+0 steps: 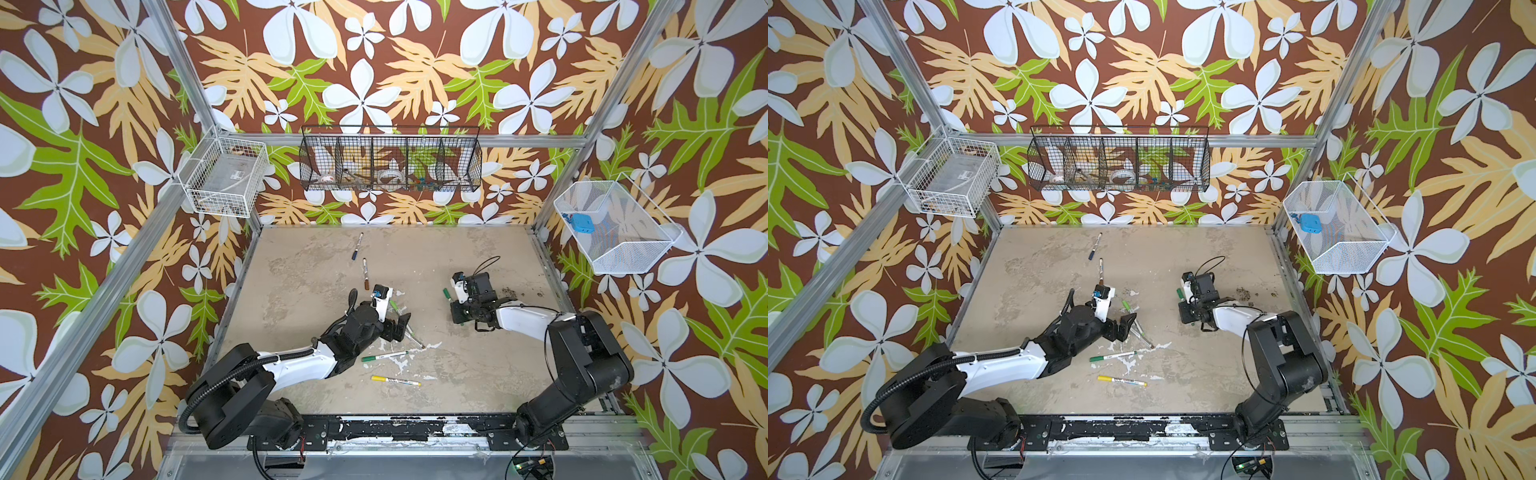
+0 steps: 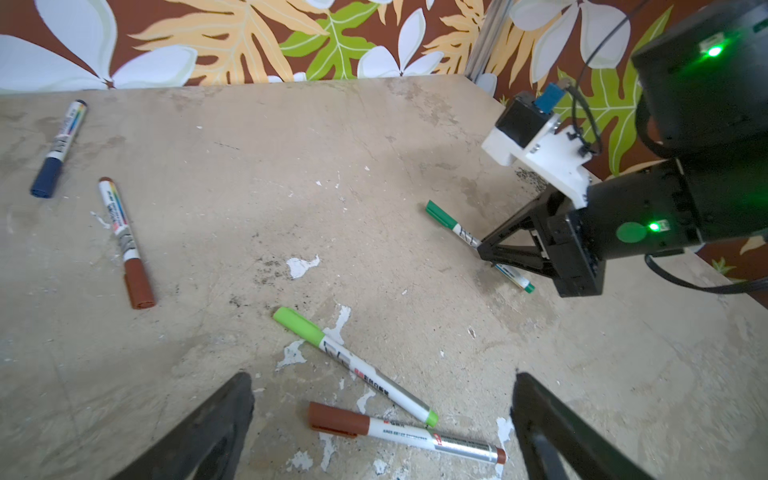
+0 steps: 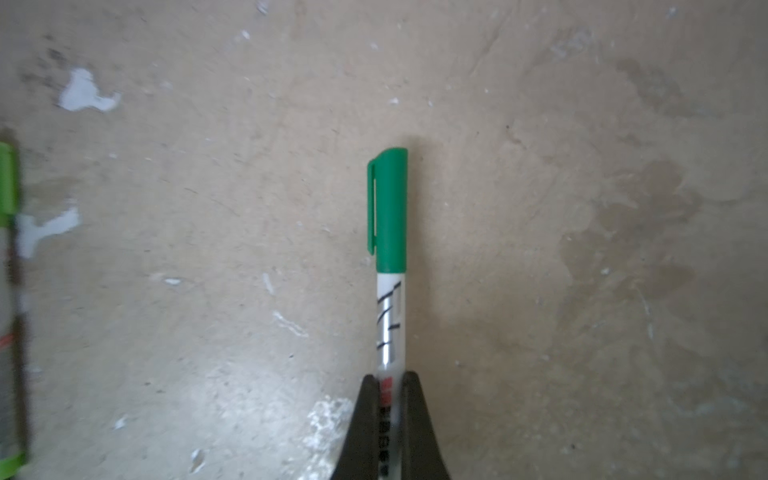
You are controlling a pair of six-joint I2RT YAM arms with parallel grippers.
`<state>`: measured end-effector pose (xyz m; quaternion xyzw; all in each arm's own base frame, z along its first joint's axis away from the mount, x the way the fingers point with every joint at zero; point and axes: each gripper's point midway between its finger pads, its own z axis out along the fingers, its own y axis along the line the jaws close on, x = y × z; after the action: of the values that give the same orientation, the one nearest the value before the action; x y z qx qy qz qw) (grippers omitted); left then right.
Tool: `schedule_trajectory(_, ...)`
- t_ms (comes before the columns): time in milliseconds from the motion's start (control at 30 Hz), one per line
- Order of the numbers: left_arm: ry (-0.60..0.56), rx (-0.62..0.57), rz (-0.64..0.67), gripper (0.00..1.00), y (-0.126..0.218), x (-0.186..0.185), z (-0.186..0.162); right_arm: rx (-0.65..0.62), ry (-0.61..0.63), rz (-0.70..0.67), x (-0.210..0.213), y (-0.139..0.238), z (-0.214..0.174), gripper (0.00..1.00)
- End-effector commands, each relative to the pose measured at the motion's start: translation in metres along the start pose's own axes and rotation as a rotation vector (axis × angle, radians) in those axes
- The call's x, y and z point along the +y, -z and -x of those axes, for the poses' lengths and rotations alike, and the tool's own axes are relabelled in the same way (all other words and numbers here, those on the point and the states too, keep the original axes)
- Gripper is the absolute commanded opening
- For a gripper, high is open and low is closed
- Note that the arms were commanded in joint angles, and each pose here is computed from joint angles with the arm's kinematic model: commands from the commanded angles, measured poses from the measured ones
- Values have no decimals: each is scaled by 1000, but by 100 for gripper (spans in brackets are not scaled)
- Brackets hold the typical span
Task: Open the pen caps
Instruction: 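Lift the green-capped marker with the right gripper while the left gripper approaches its cap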
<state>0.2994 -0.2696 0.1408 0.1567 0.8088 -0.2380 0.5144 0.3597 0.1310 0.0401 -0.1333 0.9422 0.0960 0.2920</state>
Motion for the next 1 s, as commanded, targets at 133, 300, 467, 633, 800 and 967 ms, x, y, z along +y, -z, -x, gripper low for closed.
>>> schedule_trajectory(133,79,-131,15,98,25,6,26,-223,-31,403,82,52,50,1)
schedule_trajectory(300,89,-263,-118,98,54,-11,48,-322,-20,646,137,90,60,0)
schedule_trajectory(467,99,-371,-229,98,82,-22,60,-410,86,752,172,118,48,0)
schedule_trajectory(633,84,-417,-307,96,93,-33,63,-511,233,787,201,141,32,0)
schedule_trajectory(800,98,-429,-343,88,97,-37,63,-570,284,805,213,153,27,0)
schedule_trajectory(967,104,-444,-372,79,102,-40,64,-581,294,844,220,157,22,0)
